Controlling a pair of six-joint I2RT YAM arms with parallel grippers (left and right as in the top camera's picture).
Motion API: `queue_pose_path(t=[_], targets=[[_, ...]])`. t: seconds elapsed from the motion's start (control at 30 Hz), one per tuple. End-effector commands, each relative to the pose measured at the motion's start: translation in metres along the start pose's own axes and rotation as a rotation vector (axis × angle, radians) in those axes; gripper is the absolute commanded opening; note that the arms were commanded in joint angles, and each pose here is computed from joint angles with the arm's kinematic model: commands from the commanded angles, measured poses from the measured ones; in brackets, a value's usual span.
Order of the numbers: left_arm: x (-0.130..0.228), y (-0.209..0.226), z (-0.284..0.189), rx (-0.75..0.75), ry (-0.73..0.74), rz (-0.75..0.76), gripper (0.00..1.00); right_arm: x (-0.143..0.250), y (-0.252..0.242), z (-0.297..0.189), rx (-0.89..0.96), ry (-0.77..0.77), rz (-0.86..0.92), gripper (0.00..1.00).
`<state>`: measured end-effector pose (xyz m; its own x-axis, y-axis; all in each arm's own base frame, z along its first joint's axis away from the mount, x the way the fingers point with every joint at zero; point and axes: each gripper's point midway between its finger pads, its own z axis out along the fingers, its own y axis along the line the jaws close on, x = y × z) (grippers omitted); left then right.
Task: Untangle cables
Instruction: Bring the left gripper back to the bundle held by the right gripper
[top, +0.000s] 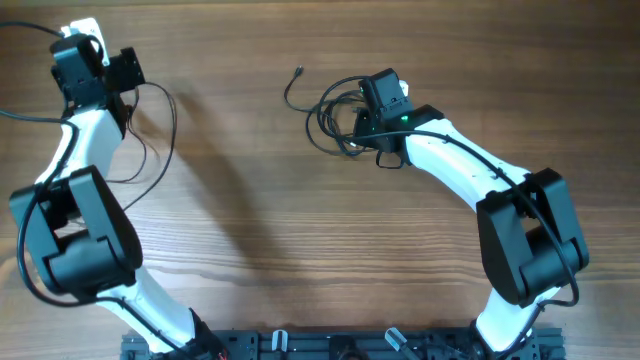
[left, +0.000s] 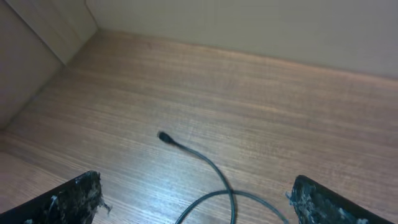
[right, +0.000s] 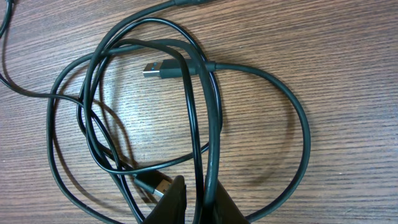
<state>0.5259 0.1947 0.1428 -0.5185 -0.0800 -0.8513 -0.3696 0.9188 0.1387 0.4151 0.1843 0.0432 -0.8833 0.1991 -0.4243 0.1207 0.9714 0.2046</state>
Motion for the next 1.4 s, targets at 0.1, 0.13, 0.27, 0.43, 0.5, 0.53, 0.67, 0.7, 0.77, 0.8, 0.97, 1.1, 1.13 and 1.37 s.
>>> queue_pose_path(t=[0.1, 0.13, 0.27, 0.43, 0.5, 0.53, 0.67, 0.7, 0.77, 0.8, 0.97, 1.1, 1.13, 1.37], targets=[[-0.026, -0.019, -0.078, 0.087, 0.066, -0.249, 0.99, 0.009, 0.002, 0.01, -0.068, 0.078, 0.127, 0.04], [-0.013, -0.037, -0.085, 0.159, 0.135, -0.286, 0.98, 0.007, 0.003, 0.01, -0.113, 0.1, 0.147, 0.04], [0.028, -0.117, -0.12, 0.522, 0.374, -0.301, 0.55, 0.008, 0.007, 0.003, -0.269, 0.19, 0.134, 0.04], [0.07, -0.178, -0.161, 0.734, 0.605, -0.281, 0.3, 0.023, 0.033, -0.02, -0.54, 0.324, 0.055, 0.04], [0.087, -0.197, -0.171, 0.756, 0.672, -0.245, 0.37, 0.029, 0.034, -0.021, -0.535, 0.349, 0.055, 0.05], [0.094, -0.207, -0.174, 0.769, 0.69, -0.226, 0.43, 0.033, 0.036, -0.022, -0.533, 0.358, 0.052, 0.05], [0.11, -0.236, -0.182, 0.808, 0.73, -0.169, 0.44, 0.031, 0.014, -0.007, -0.364, 0.305, 0.039, 0.56], [0.113, -0.242, -0.182, 0.818, 0.733, -0.156, 0.44, 0.028, 0.005, -0.002, -0.304, 0.281, 0.039, 0.61], [0.122, -0.257, -0.183, 0.839, 0.743, -0.128, 0.5, 0.024, -0.011, 0.003, -0.211, 0.247, 0.038, 0.66], [0.126, -0.264, -0.184, 0.847, 0.749, -0.115, 0.51, 0.024, -0.013, 0.004, -0.202, 0.243, 0.037, 0.66], [0.159, -0.298, -0.183, 0.857, 0.825, -0.1, 0.55, 0.024, -0.012, 0.005, -0.19, 0.254, 0.136, 0.53], [0.17, -0.323, -0.193, 0.9, 0.82, -0.047, 0.61, 0.032, -0.011, 0.014, -0.179, 0.279, 0.158, 0.41], [0.171, -0.328, -0.196, 0.91, 0.816, -0.037, 0.58, 0.036, -0.011, 0.017, -0.174, 0.289, 0.156, 0.41], [0.185, -0.342, -0.194, 0.733, 0.768, 0.011, 0.36, 0.054, -0.002, 0.035, -0.168, 0.324, 0.124, 0.25]])
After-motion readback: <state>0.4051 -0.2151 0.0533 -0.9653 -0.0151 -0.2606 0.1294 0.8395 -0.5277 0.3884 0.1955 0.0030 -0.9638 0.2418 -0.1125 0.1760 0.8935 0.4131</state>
